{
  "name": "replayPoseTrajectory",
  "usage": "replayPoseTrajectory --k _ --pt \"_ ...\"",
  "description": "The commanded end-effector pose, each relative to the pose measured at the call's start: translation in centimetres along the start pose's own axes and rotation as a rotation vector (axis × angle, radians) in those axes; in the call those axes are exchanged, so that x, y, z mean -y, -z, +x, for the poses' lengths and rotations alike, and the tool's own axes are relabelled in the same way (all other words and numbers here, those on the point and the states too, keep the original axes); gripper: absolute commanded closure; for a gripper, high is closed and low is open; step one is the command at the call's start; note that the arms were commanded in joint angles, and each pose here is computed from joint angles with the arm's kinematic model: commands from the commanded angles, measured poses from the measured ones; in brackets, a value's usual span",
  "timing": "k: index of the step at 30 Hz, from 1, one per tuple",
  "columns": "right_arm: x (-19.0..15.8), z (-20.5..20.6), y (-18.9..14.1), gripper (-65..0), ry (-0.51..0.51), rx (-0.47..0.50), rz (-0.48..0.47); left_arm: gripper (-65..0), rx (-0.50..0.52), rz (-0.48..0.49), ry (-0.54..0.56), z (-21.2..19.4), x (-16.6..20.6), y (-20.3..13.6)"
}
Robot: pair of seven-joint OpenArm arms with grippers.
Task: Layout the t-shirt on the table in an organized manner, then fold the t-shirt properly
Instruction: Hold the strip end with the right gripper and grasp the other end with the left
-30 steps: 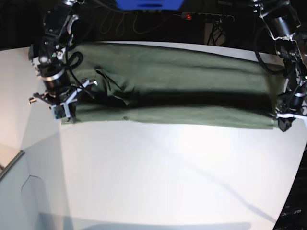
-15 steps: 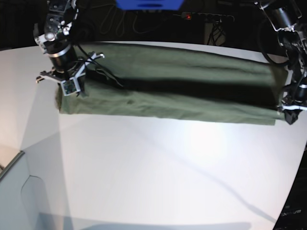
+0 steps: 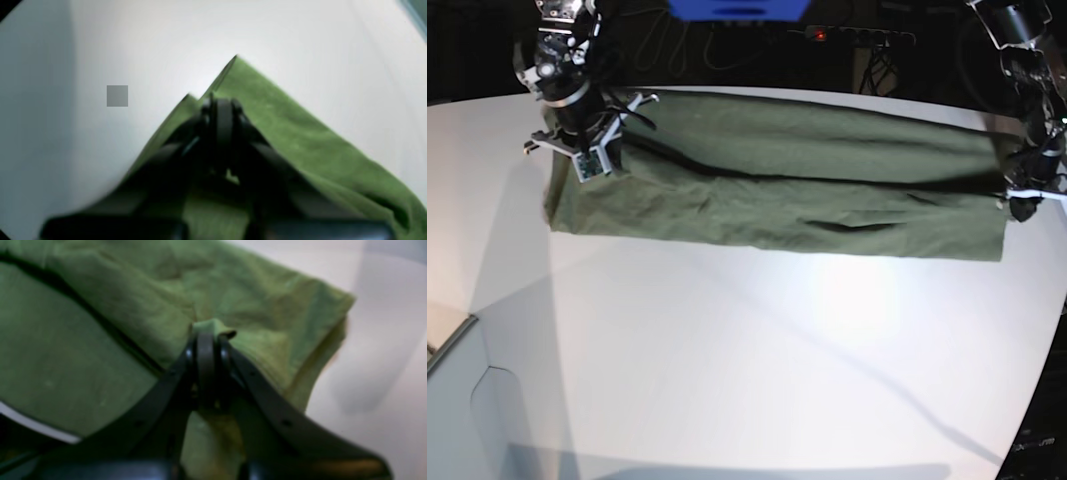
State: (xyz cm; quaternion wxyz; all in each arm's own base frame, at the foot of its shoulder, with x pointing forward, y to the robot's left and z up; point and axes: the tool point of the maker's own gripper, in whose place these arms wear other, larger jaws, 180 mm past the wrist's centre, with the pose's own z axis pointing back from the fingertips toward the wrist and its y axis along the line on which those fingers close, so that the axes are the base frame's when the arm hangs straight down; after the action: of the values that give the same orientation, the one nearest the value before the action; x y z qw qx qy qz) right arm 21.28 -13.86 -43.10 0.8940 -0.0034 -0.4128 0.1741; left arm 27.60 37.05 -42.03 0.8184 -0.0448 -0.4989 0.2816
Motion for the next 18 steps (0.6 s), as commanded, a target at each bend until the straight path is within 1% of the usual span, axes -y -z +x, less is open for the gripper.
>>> replayPoseTrajectory --k 1,5,12,13,14,17,18 --pt "0.2 1.0 -0.1 0.0 -0.001 0.042 0.001 -0.1 0.045 -0.008 0.016 1.8 0.0 0.1" --pt "-0.2 0.2 0.2 0.0 0.01 0.024 0.013 -0.5 0.009 0.008 -0.005 0.3 -0.8 0.2" --pt "-1.2 -1.8 0.7 0.0 0.034 -0.024 0.045 -0.9 -0.004 0.022 0.013 0.2 -1.7 -0.2" --pt "-1.2 -2.0 0.7 0.0 0.032 -0.03 0.047 -2.7 -0.007 0.024 0.014 0.1 -1.8 -0.3" --pt "-1.0 -2.0 0.7 0.0 0.026 -0.031 0.047 -6.5 -0.005 0.025 0.018 0.3 -1.9 -0.3" --pt "-1.2 -2.2 0.7 0.0 0.026 -0.035 0.052 -23.8 -0.011 0.03 0.02 0.2 -2.1 -0.4" --pt "-1.2 -2.2 0.7 0.0 0.026 -0.035 0.052 -30.5 -0.015 0.033 0.018 -0.1 -2.3 -0.5"
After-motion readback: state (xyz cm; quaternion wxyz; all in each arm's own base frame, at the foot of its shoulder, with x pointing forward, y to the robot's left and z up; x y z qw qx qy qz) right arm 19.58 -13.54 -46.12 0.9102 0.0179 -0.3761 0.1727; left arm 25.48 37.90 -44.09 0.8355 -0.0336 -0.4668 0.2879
